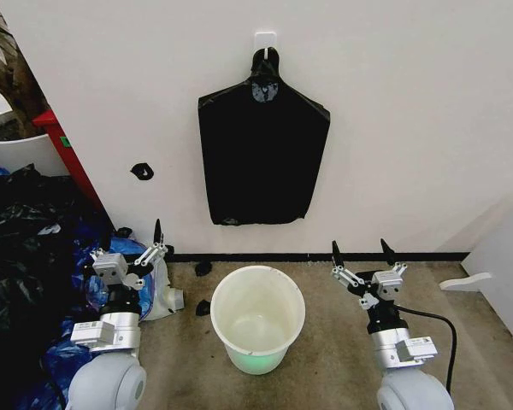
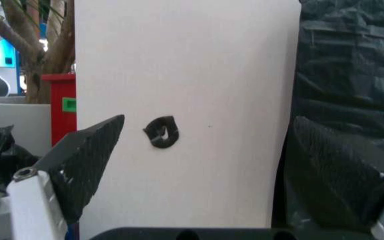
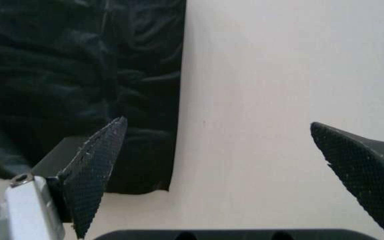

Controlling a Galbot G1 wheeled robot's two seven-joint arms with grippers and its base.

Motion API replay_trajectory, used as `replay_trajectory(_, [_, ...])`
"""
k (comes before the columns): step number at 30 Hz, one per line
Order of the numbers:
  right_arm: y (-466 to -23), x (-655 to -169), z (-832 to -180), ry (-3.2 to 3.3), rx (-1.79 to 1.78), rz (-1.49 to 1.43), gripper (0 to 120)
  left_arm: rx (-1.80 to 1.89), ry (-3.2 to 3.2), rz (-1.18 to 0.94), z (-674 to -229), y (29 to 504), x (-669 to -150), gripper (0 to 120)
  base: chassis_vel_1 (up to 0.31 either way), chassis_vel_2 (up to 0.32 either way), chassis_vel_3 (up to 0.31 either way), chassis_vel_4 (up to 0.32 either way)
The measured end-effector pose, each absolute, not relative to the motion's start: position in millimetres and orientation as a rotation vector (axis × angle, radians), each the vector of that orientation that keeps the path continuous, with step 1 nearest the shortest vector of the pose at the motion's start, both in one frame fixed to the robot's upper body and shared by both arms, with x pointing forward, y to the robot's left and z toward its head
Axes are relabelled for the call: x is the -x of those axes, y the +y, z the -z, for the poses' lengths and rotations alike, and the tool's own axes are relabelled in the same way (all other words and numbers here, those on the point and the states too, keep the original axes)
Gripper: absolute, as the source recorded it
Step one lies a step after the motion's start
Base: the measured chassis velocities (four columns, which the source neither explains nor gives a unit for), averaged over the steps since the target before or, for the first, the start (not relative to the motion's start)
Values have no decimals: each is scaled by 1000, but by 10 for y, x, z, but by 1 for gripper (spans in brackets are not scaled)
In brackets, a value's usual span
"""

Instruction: Place the garbage bag over the trash bin.

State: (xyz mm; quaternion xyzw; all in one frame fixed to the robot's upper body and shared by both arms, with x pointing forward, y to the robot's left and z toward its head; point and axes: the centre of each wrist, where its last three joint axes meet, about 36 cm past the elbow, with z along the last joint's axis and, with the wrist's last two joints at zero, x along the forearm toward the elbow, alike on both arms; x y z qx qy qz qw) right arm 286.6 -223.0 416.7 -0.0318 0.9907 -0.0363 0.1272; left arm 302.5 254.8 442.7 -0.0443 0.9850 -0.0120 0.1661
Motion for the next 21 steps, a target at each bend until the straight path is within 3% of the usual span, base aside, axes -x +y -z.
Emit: replay_trajectory(21, [-2237, -2946, -4077, 2895, 89, 43, 100, 147, 2807, 90, -4372, 2582, -3218, 100, 0, 0, 0, 0])
